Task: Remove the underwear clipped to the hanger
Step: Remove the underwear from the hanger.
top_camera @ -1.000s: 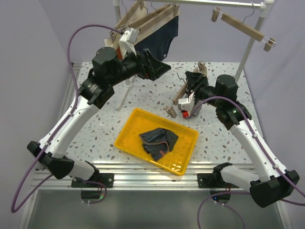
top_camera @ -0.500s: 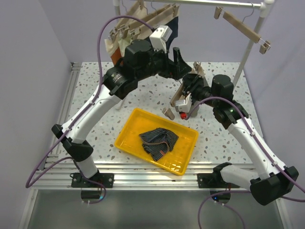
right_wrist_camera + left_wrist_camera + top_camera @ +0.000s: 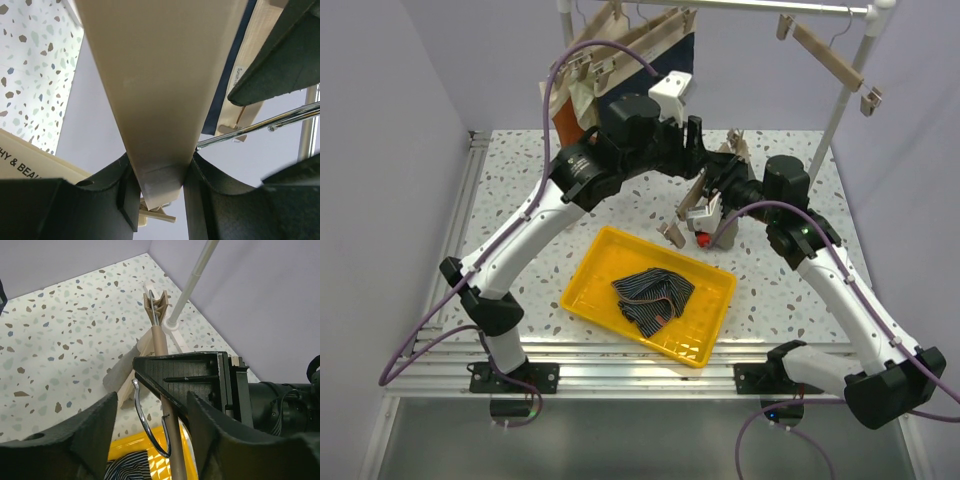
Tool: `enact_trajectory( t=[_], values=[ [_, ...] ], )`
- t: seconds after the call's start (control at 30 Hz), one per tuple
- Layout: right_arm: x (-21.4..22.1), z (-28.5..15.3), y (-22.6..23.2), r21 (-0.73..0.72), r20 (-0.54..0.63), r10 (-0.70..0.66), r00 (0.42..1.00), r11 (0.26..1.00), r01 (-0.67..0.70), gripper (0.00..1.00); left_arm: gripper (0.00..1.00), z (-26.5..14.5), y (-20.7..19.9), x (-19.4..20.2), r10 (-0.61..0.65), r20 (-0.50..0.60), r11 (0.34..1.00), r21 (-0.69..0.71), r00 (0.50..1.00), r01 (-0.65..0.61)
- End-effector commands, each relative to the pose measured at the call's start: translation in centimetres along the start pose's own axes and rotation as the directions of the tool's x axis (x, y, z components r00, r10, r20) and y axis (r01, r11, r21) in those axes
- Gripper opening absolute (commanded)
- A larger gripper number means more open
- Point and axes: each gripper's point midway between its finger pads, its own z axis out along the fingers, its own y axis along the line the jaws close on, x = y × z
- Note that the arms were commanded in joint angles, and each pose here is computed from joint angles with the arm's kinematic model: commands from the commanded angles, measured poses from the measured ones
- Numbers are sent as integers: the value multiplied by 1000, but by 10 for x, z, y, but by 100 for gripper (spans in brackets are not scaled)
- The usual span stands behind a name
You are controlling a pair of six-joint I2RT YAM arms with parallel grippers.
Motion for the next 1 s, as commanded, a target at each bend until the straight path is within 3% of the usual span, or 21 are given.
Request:
enact_trajectory(
  t=[0.0,0.03,0.1,0.13,0.17,0.3,0.43,0.53,0.57,0.83,0.97],
  values=[
    [5,-11,-39,103,-35,-32,999,994,35,0,58,-6,-1,-15,28,45,1000,-12,999,-27],
    [5,-11,-39,104,-36,-31,999,994,34,0,53,-5,-3,-18,27,58,1000,-3,998,-27],
    [5,-10,-37,101,-38,-28,999,994,32,0,29,-4,-8,-23,20,74,1000,18,997,-22],
    [5,-11,-38,103,-40,-26,999,994,30,0,6,-4,-9,-24,21,78,999,26,997,-23],
    [6,-11,-37,105,-42,-23,999,994,27,0,0,-4,-9,-24,20,81,999,25,996,-22],
    [5,-12,-35,109,-41,3,999,994,2,4,0,-6,-9,-33,39,118,999,26,992,-42],
    [4,-15,-34,128,-36,51,998,991,-46,30,0,-7,-4,-35,89,144,996,4,986,-90],
    [2,-19,-31,129,-29,115,993,985,-110,62,0,-10,4,-39,137,170,991,-25,976,-135],
    [1,-21,-31,134,-25,154,988,980,-149,98,0,-11,5,-40,154,176,988,-33,972,-150],
    [-14,-40,-8,94,3,308,951,947,-307,99,0,-13,24,-44,355,163,935,-88,920,-345],
    [-9,-49,13,24,-14,483,875,875,-483,99,0,-19,27,-42,494,146,869,-81,857,-488]
  ],
)
